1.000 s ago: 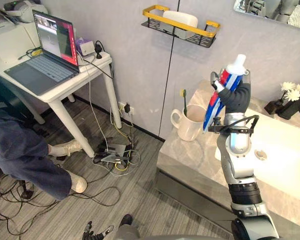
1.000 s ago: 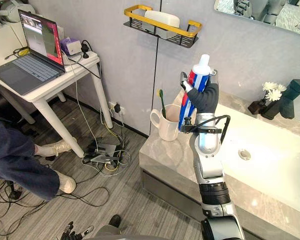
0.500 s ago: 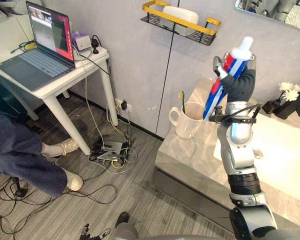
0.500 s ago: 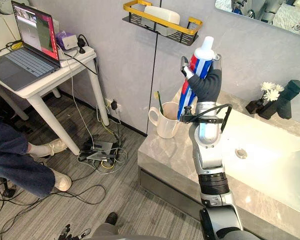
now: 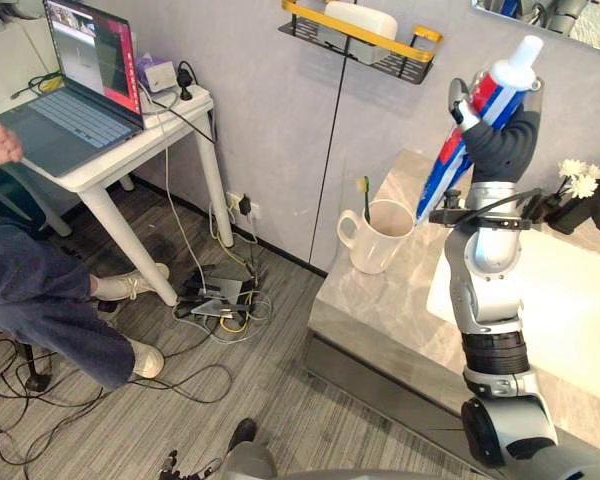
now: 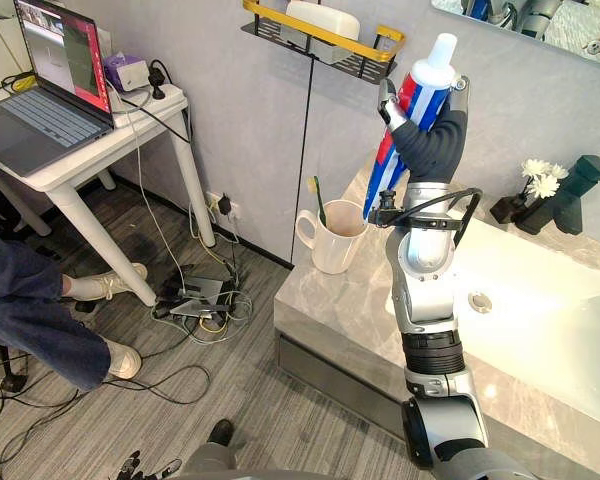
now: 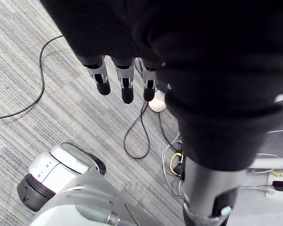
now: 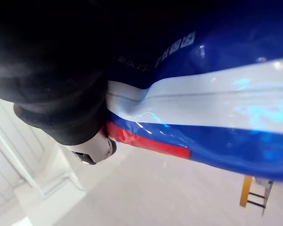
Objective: Organize washtable
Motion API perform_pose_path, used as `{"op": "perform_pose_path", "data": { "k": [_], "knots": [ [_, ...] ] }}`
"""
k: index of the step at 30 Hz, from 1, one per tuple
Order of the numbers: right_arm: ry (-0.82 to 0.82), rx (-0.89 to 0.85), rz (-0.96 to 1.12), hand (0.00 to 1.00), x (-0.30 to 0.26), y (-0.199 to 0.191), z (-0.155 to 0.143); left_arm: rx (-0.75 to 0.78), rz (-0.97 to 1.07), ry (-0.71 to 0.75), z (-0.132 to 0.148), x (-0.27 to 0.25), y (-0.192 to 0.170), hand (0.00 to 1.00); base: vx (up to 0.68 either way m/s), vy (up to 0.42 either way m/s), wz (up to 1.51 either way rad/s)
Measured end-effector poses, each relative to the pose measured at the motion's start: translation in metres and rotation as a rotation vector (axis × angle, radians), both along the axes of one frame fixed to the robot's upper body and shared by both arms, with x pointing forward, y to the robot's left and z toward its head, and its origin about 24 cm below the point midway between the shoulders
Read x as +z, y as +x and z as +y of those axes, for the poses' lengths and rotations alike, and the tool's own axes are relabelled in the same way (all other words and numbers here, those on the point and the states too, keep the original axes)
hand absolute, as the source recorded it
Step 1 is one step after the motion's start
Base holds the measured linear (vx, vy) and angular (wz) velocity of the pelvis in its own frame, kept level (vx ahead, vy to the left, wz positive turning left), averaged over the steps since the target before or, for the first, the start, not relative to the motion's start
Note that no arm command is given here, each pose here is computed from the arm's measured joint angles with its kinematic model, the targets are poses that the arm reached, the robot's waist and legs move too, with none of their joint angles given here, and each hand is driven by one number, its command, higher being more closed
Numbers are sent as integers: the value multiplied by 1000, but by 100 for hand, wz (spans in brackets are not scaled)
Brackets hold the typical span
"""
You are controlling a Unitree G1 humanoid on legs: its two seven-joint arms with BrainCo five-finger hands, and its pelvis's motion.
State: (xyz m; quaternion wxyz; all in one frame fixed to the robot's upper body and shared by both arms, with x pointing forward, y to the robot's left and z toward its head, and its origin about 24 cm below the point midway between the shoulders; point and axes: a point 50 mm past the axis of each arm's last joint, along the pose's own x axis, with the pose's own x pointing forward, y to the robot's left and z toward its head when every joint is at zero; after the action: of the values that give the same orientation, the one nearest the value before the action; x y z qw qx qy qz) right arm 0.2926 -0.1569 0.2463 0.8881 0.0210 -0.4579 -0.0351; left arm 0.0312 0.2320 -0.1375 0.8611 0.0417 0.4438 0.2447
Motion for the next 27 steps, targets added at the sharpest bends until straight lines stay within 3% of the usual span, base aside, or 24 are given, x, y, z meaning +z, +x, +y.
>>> {"op": "perform_pose_path", "data": {
  "k": [27],
  "knots": [
    [-15, 41, 2, 100, 6, 2, 20, -25, 77, -33, -3, -11, -6, 0, 3, -2, 2]
  ]
}}
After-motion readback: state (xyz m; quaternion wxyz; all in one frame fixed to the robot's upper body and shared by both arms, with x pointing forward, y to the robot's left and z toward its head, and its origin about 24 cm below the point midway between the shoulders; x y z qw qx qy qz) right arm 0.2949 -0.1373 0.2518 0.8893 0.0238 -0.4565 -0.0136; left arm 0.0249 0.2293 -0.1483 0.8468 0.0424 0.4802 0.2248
